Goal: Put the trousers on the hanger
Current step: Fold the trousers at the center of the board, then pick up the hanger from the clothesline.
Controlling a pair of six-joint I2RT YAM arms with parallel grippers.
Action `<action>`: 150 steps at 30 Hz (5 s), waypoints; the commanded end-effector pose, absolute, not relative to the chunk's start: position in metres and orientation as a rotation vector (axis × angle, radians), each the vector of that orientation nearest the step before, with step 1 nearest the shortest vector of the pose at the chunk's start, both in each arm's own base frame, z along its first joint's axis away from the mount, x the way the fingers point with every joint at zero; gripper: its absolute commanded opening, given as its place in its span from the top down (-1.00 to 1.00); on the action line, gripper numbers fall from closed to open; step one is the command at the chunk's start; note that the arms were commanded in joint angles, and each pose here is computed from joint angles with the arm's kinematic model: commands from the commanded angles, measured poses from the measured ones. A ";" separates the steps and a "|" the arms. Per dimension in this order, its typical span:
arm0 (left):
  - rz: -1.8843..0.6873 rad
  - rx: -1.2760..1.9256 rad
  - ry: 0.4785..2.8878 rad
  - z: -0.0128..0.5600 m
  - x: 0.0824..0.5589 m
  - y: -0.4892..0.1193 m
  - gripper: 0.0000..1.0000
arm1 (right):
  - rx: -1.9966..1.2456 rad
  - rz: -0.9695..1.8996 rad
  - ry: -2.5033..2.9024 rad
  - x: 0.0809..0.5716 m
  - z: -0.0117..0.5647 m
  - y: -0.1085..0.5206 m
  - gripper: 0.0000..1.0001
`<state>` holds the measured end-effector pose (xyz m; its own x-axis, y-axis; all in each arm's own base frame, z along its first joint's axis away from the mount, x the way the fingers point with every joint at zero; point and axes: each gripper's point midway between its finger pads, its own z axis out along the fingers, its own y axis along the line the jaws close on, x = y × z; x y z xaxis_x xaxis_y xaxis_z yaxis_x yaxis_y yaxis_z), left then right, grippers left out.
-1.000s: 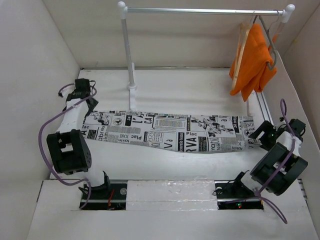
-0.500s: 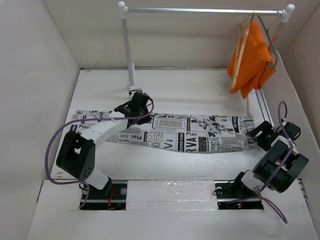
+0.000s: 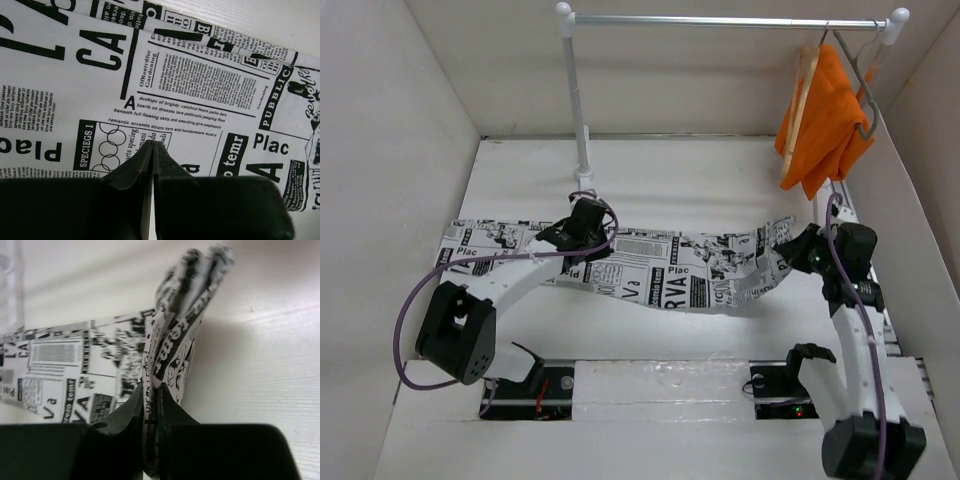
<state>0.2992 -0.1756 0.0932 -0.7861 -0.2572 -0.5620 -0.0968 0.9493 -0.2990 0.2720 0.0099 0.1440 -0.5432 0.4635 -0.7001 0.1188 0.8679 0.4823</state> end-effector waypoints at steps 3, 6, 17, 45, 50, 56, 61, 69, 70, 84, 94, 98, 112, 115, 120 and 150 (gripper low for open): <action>-0.326 -0.235 2.490 0.079 0.283 -0.166 1.00 | 0.289 0.414 2.138 0.234 0.217 0.047 1.00; -0.456 -0.259 2.489 0.077 0.270 -0.179 1.00 | 0.125 0.366 2.096 0.228 0.262 0.063 1.00; -0.603 -0.123 2.578 0.077 0.181 -0.350 1.00 | -0.244 0.215 1.815 0.251 0.422 0.060 1.00; -0.563 -0.579 2.031 0.249 0.250 -0.154 1.00 | -0.418 0.460 1.897 0.293 0.365 0.221 1.00; -0.509 -0.687 1.836 0.317 0.261 -0.081 1.00 | -0.592 0.609 1.882 0.282 0.359 0.346 1.00; -0.487 -0.727 1.719 0.364 0.249 -0.058 1.00 | -0.760 0.749 1.885 0.262 0.334 0.455 1.00; -0.414 -0.779 1.609 0.399 0.230 -0.028 1.00 | -0.887 1.013 1.851 0.218 0.298 0.549 0.56; -0.304 -0.802 1.683 0.359 0.225 -0.017 0.70 | -1.012 1.088 1.843 0.220 0.272 0.554 -0.43; -0.317 -0.794 1.717 0.348 0.227 -0.023 0.68 | -1.013 1.066 1.856 0.218 0.271 0.530 -0.41; -0.287 -0.870 2.262 0.092 0.232 -0.081 0.22 | -0.751 0.598 2.394 0.253 0.091 0.265 1.00; -0.187 -1.051 2.294 0.046 0.235 -0.040 0.22 | -0.539 0.563 2.521 0.225 0.034 0.199 1.00; -0.175 -1.100 2.361 0.035 0.239 -0.031 0.33 | -0.648 0.627 2.364 0.234 0.122 0.218 0.71; -0.519 -0.459 2.018 0.258 0.320 -0.140 1.00 | -0.243 -0.078 1.814 0.377 0.463 0.059 0.94; -0.544 -0.361 2.042 0.263 0.313 -0.171 0.70 | -0.182 -0.144 1.843 0.403 0.457 0.032 -0.11; -0.577 -0.320 2.095 0.241 0.298 -0.189 0.43 | -0.178 -0.143 1.953 0.423 0.415 0.015 -0.43; -1.048 0.056 1.883 0.437 0.330 -0.319 -0.33 | -0.037 -0.421 1.772 0.369 0.407 -0.021 1.00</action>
<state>0.3391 -0.2879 0.4288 -0.5055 -0.4300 -0.7480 0.3632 0.6804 -0.6366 0.3627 -0.0125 0.3958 -0.3238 -0.2331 -0.9170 0.1351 0.9478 -0.2887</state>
